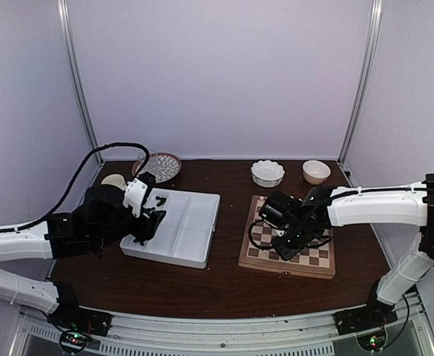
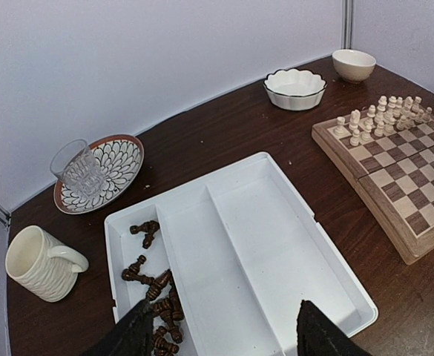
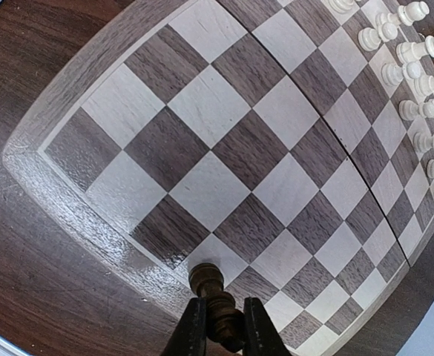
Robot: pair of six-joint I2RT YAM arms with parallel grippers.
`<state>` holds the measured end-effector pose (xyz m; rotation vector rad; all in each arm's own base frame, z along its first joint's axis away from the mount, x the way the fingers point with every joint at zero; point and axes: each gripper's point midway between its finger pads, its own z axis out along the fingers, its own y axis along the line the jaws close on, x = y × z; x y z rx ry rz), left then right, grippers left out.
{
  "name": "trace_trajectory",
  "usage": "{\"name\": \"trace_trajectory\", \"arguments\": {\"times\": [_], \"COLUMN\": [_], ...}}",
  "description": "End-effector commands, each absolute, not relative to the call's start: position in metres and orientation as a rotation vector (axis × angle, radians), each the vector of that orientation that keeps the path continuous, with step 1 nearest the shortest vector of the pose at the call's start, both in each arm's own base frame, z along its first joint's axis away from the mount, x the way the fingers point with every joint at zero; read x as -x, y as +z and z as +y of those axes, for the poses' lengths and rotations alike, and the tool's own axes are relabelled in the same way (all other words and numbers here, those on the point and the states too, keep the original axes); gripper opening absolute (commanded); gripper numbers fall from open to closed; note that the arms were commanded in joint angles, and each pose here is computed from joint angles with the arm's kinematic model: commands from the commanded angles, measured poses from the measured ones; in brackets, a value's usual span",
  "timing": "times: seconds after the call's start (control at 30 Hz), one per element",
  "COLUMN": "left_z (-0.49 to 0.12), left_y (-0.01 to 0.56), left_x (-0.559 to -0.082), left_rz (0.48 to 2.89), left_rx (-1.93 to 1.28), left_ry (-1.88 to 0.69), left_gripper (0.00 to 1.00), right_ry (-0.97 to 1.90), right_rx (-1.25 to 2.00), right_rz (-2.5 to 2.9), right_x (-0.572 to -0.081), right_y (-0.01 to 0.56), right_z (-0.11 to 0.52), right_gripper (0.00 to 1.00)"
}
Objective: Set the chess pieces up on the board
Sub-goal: Place the king on e8.
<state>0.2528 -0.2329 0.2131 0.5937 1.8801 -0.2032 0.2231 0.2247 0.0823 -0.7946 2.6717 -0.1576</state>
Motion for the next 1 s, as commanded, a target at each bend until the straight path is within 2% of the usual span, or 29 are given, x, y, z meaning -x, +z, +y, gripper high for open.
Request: {"name": "trace_trajectory", "arguments": {"times": [0.0, 0.27, 0.43, 0.57, 0.63, 0.73, 0.97], "left_z": [-0.231, -0.231, -0.232, -0.232, -0.232, -0.230, -0.216], "left_y": [0.224, 0.224, 0.223, 0.222, 0.222, 0.223, 0.214], "left_x": [-0.255, -0.255, -0.255, -0.256, -0.256, -0.256, -0.260], "left_rz": [1.845, 1.845, 1.848, 1.851, 1.850, 1.849, 1.896], "left_rx": [-0.551, -0.550, -0.555, -0.557, -0.557, -0.553, -0.491], "left_ry": [-0.223, -0.222, -0.219, -0.217, -0.215, -0.211, -0.193], "left_gripper": [0.66, 0.67, 0.67, 0.67, 0.68, 0.68, 0.73], "right_ry": [-0.193, -0.218, -0.221, -0.202, -0.161, -0.089, 0.017], "right_rx": [0.788, 0.794, 0.803, 0.798, 0.787, 0.753, 0.660], "right_rz": [2.640, 2.633, 2.624, 2.601, 2.572, 2.500, 2.250], "right_x": [-0.229, -0.230, -0.228, -0.228, -0.230, -0.236, -0.260], "right_y": [0.084, 0.082, 0.084, 0.093, 0.107, 0.140, 0.222], "right_z": [0.226, 0.225, 0.226, 0.229, 0.234, 0.239, 0.250], "right_gripper": [0.13, 0.17, 0.38, 0.49, 0.57, 0.62, 0.63]}}
